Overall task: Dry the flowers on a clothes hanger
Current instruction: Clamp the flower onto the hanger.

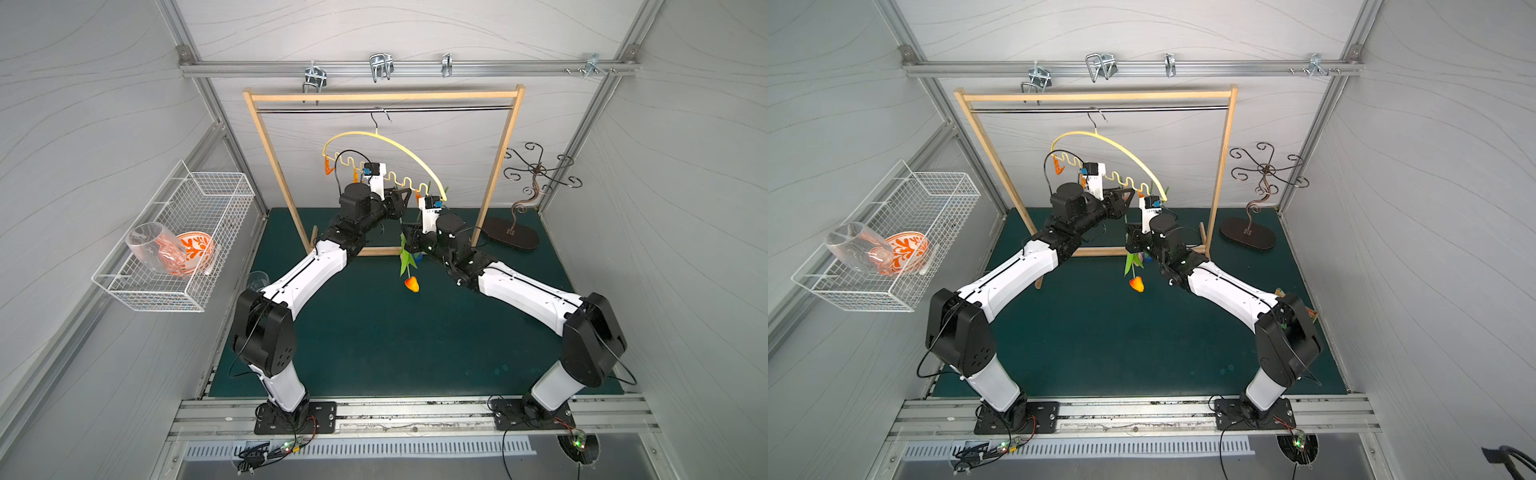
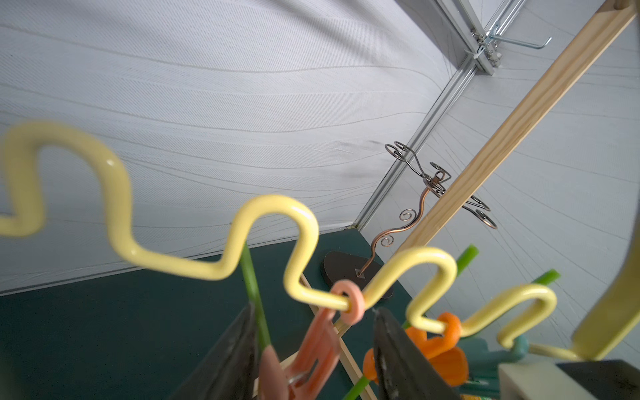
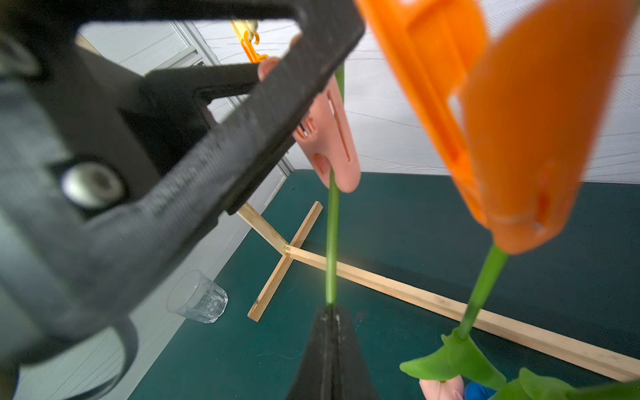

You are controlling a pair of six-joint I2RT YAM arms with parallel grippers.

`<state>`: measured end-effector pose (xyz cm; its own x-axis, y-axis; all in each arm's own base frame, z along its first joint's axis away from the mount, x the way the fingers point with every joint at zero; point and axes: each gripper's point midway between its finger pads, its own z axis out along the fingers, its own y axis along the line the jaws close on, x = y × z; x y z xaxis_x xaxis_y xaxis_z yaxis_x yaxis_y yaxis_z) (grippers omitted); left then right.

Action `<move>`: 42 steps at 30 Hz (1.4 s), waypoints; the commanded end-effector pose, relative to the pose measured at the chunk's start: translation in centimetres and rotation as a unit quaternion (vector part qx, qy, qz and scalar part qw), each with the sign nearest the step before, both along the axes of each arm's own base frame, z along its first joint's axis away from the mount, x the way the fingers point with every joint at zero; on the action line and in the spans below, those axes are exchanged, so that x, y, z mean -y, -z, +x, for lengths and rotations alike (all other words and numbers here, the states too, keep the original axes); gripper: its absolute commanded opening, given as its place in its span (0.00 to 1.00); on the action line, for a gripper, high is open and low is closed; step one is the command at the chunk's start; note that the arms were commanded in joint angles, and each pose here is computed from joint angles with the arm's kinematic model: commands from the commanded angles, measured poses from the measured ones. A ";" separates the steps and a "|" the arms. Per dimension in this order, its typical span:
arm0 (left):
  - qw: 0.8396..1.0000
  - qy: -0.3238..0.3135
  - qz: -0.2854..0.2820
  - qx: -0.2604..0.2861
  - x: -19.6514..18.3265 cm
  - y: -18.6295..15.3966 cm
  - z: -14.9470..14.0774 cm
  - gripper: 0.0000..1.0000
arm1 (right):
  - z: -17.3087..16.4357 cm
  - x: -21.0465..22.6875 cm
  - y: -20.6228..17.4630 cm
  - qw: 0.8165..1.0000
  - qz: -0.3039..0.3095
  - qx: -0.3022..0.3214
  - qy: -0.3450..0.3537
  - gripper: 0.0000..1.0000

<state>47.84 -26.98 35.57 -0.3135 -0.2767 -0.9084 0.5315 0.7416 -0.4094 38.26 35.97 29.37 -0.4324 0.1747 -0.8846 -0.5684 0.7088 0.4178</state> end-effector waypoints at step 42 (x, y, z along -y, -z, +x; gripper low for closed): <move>0.937 -0.298 -0.055 -0.174 -17.4 9.5 -15.9 1.00 | -14.3 5.8 -4.0 0.992 -0.107 0.032 -0.065 0.18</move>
